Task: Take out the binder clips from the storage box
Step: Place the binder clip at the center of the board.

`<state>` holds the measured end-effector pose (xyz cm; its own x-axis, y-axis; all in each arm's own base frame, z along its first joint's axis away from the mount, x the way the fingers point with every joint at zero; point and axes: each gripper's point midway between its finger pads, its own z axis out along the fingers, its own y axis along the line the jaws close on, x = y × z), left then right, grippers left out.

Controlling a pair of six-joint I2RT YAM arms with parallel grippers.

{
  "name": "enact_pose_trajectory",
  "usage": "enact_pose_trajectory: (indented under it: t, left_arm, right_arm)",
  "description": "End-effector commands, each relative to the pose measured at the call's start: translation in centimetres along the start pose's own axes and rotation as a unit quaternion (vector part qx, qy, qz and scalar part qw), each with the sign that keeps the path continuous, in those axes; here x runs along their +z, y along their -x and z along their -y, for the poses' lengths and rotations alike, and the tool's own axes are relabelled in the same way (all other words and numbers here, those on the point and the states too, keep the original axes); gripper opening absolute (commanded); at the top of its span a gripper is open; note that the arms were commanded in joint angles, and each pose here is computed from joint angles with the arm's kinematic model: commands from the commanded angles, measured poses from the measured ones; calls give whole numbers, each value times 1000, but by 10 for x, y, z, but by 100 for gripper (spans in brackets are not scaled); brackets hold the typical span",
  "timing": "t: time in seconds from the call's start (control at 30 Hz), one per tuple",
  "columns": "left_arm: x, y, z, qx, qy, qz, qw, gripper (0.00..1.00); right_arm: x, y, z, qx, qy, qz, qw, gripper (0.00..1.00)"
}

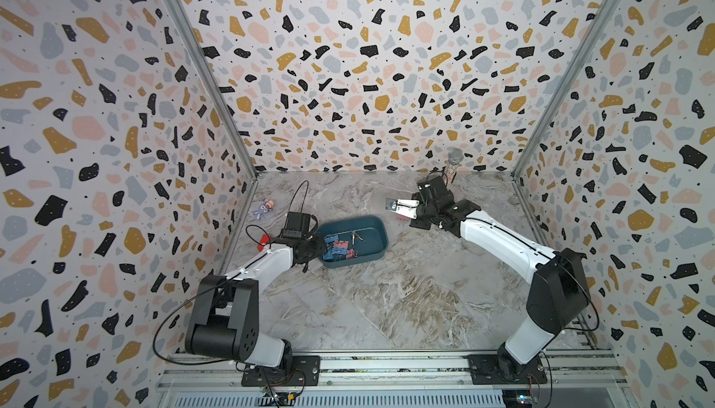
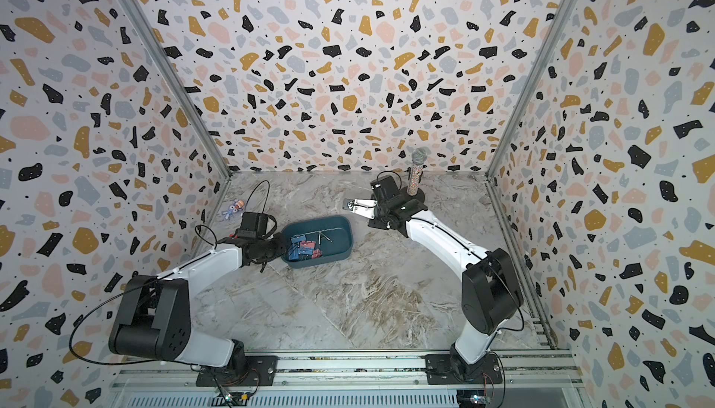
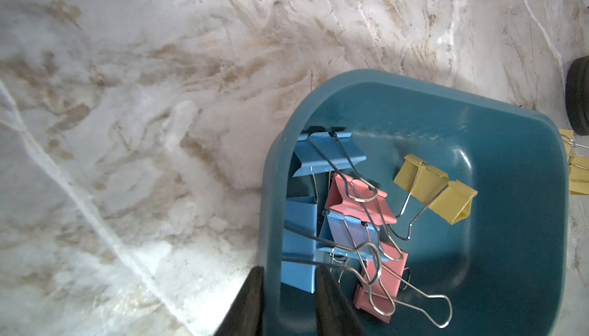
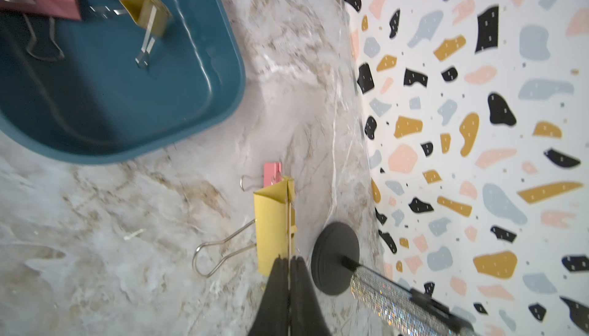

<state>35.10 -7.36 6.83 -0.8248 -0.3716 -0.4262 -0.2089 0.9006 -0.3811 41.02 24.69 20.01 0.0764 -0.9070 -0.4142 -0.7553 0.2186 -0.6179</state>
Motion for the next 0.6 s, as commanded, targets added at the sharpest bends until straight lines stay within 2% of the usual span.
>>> enact_pose_trajectory:
  t: [0.0,0.3,0.57]
  left_arm:
    - [-13,18,9,7,-10,30,999,30]
    - [-14,17,8,8,-12,31,999,30]
    - [-11,15,10,6,-18,28,999,30]
  right_arm:
    - [-20,-15,28,17,-40,6,999,0]
    - [-20,-82,38,39,-61,-69,995,0]
    - [-25,-109,36,46,-57,-87,994,0]
